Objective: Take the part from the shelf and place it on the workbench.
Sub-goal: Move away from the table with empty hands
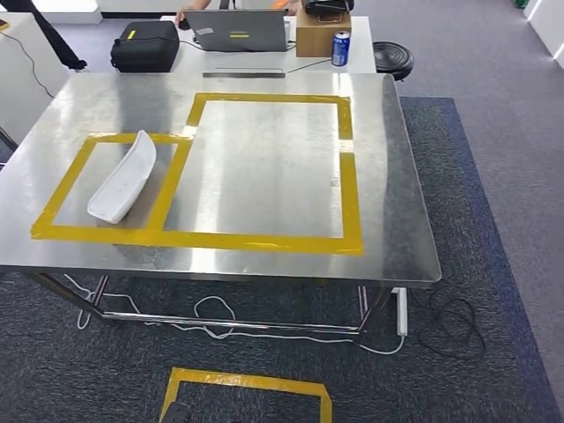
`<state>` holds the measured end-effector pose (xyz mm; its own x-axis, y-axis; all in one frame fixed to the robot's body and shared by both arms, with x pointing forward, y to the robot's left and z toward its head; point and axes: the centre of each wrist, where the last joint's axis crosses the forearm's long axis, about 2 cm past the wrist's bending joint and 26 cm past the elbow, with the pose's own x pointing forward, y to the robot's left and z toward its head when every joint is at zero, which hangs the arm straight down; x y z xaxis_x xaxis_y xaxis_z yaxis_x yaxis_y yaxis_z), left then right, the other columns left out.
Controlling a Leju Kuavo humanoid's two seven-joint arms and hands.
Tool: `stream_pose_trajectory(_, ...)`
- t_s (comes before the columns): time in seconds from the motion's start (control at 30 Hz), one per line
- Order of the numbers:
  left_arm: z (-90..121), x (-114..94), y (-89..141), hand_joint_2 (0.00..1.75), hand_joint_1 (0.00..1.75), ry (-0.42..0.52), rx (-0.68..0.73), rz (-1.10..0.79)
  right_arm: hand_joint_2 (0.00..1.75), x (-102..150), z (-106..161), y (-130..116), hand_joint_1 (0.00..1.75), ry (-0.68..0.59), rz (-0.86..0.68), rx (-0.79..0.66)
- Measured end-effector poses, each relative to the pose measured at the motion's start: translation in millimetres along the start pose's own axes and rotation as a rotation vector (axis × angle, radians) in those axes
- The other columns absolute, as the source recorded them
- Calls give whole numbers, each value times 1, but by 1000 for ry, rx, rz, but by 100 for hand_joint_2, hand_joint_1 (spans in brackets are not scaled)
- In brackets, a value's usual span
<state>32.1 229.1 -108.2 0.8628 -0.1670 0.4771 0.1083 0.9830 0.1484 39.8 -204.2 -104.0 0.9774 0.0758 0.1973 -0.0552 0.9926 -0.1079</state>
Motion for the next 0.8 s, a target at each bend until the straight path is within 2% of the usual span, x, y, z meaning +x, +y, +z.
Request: stream_pose_trajectory(0.8,-1,1,1,0,0,18,0,5,0,3,0,-1,0,14,0,-3)
